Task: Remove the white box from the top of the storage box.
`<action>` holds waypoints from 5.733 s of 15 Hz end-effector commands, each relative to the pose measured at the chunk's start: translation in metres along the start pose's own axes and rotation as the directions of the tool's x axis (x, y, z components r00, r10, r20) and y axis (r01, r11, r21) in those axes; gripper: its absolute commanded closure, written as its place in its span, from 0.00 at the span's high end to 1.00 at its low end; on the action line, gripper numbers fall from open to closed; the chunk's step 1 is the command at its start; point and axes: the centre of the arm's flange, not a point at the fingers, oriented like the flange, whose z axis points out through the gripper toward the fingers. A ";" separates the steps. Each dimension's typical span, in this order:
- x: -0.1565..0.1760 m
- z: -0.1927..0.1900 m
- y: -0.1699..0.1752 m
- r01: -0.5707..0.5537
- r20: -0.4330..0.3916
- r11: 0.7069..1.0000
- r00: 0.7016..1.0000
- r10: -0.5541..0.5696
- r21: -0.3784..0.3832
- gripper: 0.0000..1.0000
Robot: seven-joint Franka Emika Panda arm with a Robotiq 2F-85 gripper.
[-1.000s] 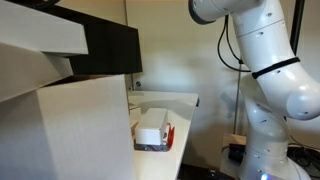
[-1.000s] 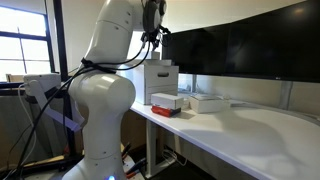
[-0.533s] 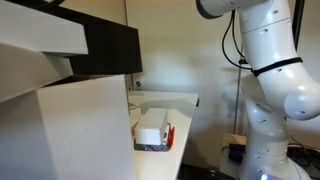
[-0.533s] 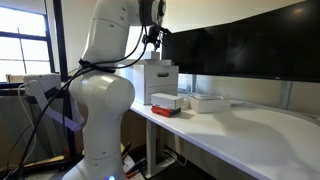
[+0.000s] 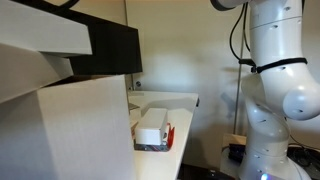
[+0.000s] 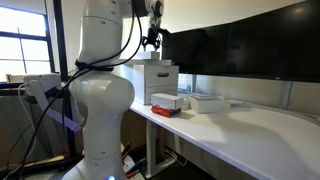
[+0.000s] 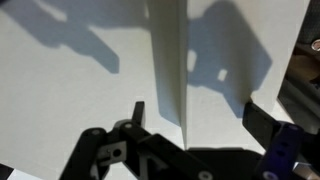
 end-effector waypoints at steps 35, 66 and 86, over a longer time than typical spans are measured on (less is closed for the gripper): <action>-0.075 0.005 -0.030 -0.164 -0.066 0.985 0.985 0.160 -0.052 1.00; -0.082 0.022 -0.012 -0.257 -0.176 0.964 0.954 0.242 -0.065 0.06; 0.012 0.047 -0.001 -0.222 -0.207 0.974 0.956 0.206 -0.055 0.49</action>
